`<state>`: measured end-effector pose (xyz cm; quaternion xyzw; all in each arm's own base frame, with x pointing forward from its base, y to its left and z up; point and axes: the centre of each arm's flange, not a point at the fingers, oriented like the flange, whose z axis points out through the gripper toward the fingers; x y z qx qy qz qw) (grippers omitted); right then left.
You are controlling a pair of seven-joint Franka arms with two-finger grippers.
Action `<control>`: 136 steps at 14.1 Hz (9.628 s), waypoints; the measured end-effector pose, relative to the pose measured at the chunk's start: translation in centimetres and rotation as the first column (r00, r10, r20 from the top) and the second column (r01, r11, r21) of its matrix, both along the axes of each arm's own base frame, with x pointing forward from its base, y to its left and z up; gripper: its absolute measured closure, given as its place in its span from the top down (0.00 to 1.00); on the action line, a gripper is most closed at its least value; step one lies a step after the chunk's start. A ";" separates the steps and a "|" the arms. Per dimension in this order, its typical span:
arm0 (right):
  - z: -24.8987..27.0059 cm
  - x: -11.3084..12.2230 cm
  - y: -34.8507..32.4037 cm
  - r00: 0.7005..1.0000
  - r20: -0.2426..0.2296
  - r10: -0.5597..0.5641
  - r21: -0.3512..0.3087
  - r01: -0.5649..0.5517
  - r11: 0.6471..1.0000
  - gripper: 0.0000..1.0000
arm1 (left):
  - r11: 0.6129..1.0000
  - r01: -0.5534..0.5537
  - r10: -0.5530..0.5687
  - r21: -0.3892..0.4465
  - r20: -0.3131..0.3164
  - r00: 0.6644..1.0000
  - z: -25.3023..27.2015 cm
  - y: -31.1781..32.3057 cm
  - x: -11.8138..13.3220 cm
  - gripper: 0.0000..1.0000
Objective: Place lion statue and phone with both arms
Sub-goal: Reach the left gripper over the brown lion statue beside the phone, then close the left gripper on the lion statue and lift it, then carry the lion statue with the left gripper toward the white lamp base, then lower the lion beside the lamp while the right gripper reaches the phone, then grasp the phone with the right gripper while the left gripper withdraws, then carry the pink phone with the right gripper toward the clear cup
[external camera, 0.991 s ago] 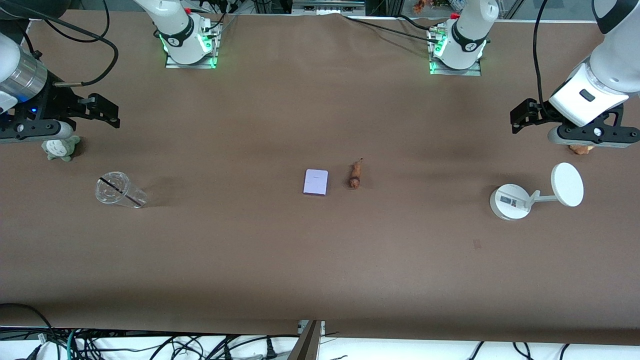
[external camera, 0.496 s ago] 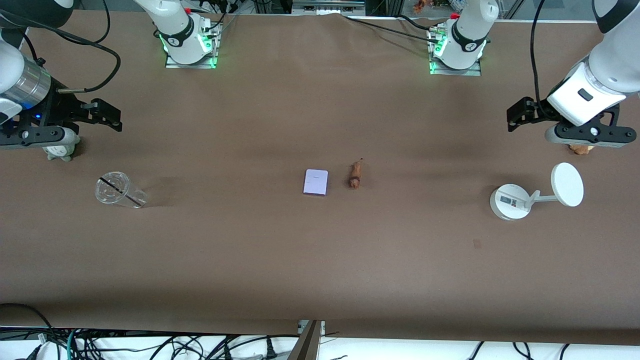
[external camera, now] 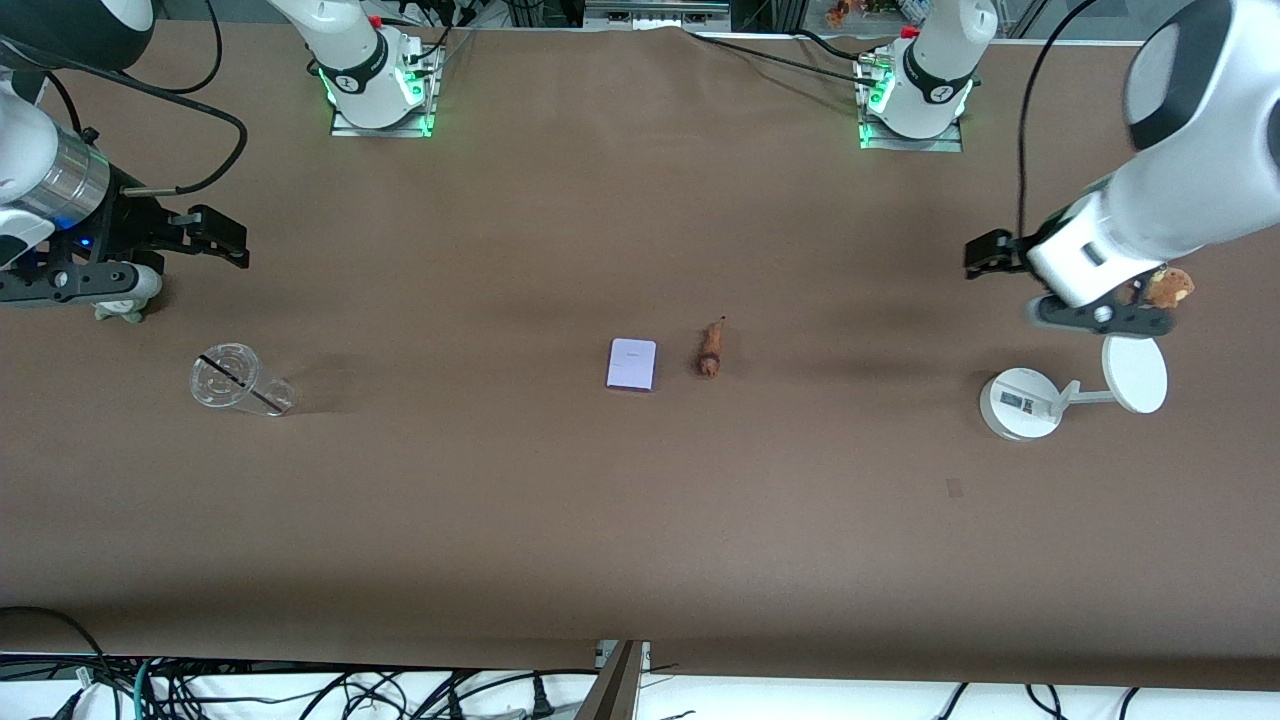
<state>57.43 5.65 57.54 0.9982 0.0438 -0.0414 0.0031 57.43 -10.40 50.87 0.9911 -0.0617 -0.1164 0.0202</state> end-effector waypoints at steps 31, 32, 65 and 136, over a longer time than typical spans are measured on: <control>-0.3 -0.1 1.1 1.000 -0.009 0.020 0.000 -0.020 1.000 1.00 | 0.973 0.133 -0.055 -0.188 0.369 0.928 -30.4 -27.7 -6.3 0.47; -0.3 0.0 1.1 1.000 -0.009 0.019 0.000 -0.019 1.000 1.00 | 0.972 0.151 -0.074 -0.182 0.370 0.926 -30.1 -27.5 -6.1 0.37; -5.9 -1.0 18.3 0.998 -0.019 -0.061 -0.018 0.060 0.998 0.99 | 0.998 0.055 -0.051 -0.014 0.202 0.978 -29.3 6.8 3.2 0.39; -33.3 6.3 4.6 0.993 0.115 0.019 -0.046 -0.014 0.999 0.84 | 0.997 -0.027 0.013 0.073 0.193 0.981 6.4 7.1 -1.9 1.00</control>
